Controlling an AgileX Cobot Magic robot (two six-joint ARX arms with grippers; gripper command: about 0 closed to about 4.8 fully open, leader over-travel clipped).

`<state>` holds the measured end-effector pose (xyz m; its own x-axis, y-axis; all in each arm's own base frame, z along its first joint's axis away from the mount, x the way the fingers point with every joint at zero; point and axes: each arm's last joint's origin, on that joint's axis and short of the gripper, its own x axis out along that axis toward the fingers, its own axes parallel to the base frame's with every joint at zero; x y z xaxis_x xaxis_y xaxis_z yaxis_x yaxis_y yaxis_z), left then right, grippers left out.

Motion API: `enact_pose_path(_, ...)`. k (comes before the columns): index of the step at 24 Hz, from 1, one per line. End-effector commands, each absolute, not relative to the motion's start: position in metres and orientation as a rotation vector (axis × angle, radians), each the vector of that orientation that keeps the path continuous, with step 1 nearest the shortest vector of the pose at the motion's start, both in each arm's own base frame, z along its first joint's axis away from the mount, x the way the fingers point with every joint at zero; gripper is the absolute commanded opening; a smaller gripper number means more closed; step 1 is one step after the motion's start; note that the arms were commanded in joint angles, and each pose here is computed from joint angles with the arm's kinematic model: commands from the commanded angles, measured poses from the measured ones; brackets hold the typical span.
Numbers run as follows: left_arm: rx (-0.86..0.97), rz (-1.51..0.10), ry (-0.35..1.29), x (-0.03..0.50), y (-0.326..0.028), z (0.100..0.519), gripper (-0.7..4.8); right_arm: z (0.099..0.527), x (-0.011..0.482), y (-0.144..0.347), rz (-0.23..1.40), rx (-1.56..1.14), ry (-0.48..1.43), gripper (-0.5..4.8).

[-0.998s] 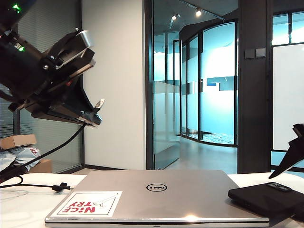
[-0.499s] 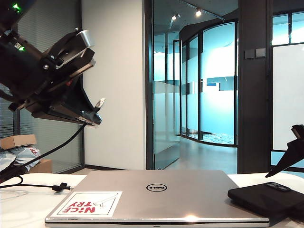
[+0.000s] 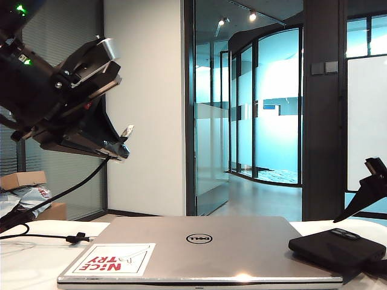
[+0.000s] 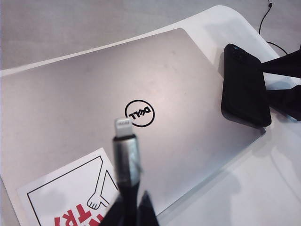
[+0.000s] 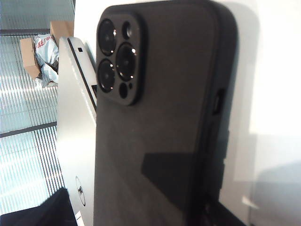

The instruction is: Pick up the charging cable and the phone, plug the charging cable into the charging port on the phone, and finally place them back on the table.

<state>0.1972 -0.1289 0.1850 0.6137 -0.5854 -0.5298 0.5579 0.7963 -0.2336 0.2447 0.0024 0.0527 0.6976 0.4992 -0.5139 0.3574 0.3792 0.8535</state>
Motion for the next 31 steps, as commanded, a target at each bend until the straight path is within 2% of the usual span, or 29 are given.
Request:
enact_pose_path(1, -0.047, -0.666, 0.610, 0.198, -0.129, 0.187, -0.06, 0.051, 0.244, 0.003, 0.099, 1.214, 0.856, 3.67)
enact_pose_path(3, -0.047, -0.665, 0.610, 0.198, -0.129, 0.187, -0.06, 0.051, 0.244, 0.003, 0.095, 1.214, 0.860, 3.42)
enact_pose_path(6, -0.047, -0.666, 0.610, 0.198, -0.129, 0.187, -0.06, 0.050, 0.243, 0.003, 0.089, 1.214, 0.862, 2.20)
enact_pose_path(8, -0.047, -0.666, 0.610, 0.198, -0.129, 0.187, -0.06, 0.050, 0.243, 0.003, 0.089, 1.214, 0.863, 1.66)
enact_pose_path(10, -0.047, -0.666, 0.610, 0.198, -0.129, 0.187, -0.06, 0.050, 0.243, 0.003, 0.089, 1.213, 0.863, 1.49)
enact_pose_path(11, -0.047, -0.666, 0.610, 0.198, -0.129, 0.187, -0.06, 0.050, 0.243, 0.003, 0.089, 1.213, 0.862, 1.21)
enact_pose_path(12, -0.047, -0.666, 0.610, 0.198, -0.129, 0.187, -0.06, 0.050, 0.243, 0.003, 0.089, 1.213, 0.862, 0.61)
enact_pose_path(15, -0.047, -0.666, 0.610, 0.198, -0.129, 0.187, -0.06, 0.050, 0.244, 0.003, 0.087, 1.212, 0.859, -0.08)
enact_pose_path(22, -0.047, -0.665, 0.610, 0.198, -0.129, 0.187, -0.06, 0.062, 0.247, 0.003, 0.138, 1.188, 0.811, -0.09)
enact_pose_path(27, -0.047, -0.665, 0.611, 0.198, -0.129, 0.187, -0.06, 0.098, 0.246, 0.002, 0.212, 1.054, 0.710, -0.09)
enact_pose_path(31, -0.047, -0.665, 0.611, 0.198, -0.129, 0.187, -0.06, 0.121, 0.234, 0.002, 0.190, 0.887, 0.726, -0.09)
